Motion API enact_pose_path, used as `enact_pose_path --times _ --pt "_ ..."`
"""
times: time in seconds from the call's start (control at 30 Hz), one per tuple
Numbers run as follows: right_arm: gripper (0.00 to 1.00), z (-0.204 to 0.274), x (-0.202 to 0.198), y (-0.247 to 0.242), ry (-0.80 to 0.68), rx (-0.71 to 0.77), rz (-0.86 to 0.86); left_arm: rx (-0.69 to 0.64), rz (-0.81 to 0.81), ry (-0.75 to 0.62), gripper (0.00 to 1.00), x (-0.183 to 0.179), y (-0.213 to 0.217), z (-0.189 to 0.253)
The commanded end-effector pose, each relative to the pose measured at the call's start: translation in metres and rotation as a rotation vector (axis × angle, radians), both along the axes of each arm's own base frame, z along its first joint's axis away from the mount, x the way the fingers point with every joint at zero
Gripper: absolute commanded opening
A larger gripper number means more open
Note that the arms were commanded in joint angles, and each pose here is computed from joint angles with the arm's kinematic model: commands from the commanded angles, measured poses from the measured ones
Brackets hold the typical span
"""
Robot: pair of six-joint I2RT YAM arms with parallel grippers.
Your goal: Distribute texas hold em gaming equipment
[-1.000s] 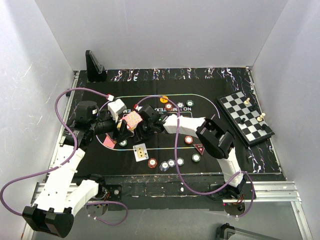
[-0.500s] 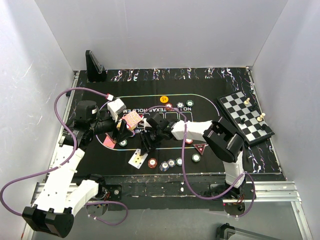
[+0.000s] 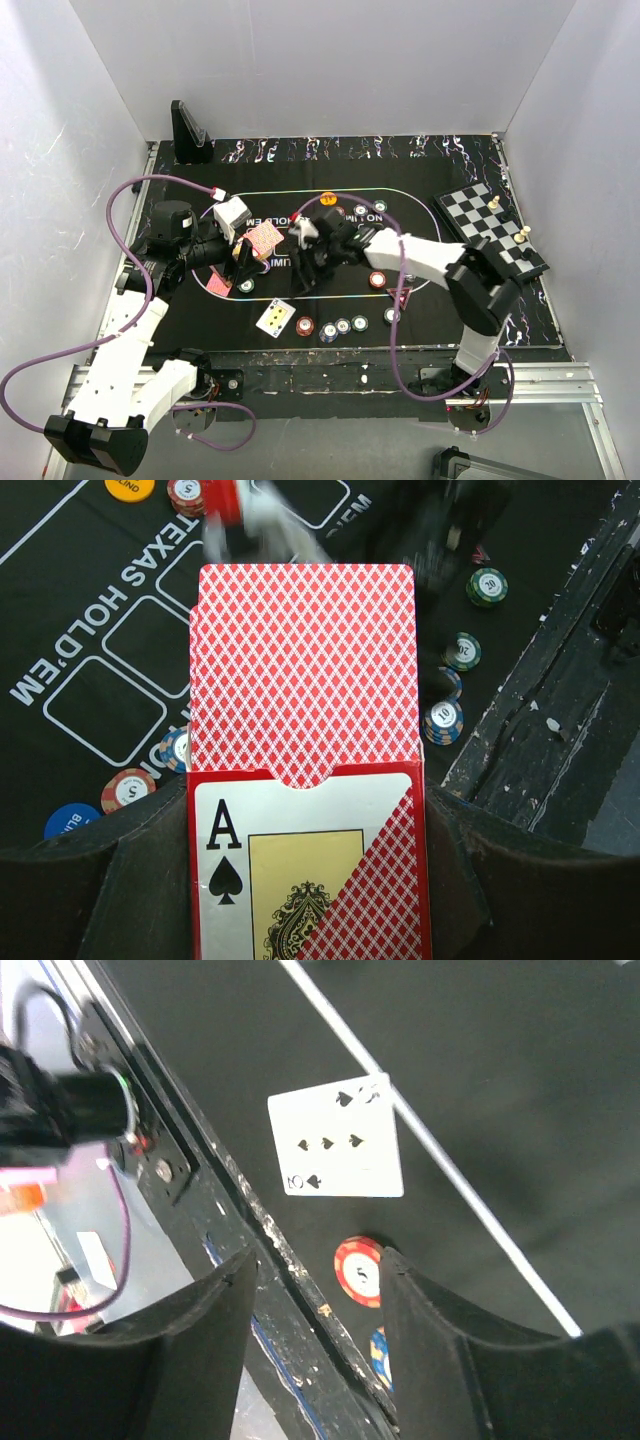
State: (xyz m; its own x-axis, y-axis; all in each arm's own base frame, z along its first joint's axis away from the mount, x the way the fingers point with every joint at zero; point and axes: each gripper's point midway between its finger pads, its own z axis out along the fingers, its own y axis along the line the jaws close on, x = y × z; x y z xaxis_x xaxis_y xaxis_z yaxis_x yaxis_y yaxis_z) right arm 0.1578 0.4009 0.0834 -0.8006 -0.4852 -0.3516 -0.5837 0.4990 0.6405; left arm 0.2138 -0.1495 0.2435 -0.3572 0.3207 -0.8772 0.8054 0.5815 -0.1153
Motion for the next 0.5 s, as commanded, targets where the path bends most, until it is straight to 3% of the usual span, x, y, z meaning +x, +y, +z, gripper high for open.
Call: enact_pose_path --times 0.0,0.2,0.47 --pt "0.63 0.072 0.064 -0.029 -0.096 0.101 -0.194 -0.035 -0.034 -0.081 0.00 -0.004 -0.004 0.028" --pt "0.80 0.136 0.097 -0.058 -0.070 0.251 -0.309 0.003 -0.122 -0.099 0.00 -0.017 -0.004 0.020" --pt "0.87 0.210 0.091 -0.057 0.036 0.586 -0.275 0.083 -0.246 -0.121 0.00 -0.031 -0.001 0.000"
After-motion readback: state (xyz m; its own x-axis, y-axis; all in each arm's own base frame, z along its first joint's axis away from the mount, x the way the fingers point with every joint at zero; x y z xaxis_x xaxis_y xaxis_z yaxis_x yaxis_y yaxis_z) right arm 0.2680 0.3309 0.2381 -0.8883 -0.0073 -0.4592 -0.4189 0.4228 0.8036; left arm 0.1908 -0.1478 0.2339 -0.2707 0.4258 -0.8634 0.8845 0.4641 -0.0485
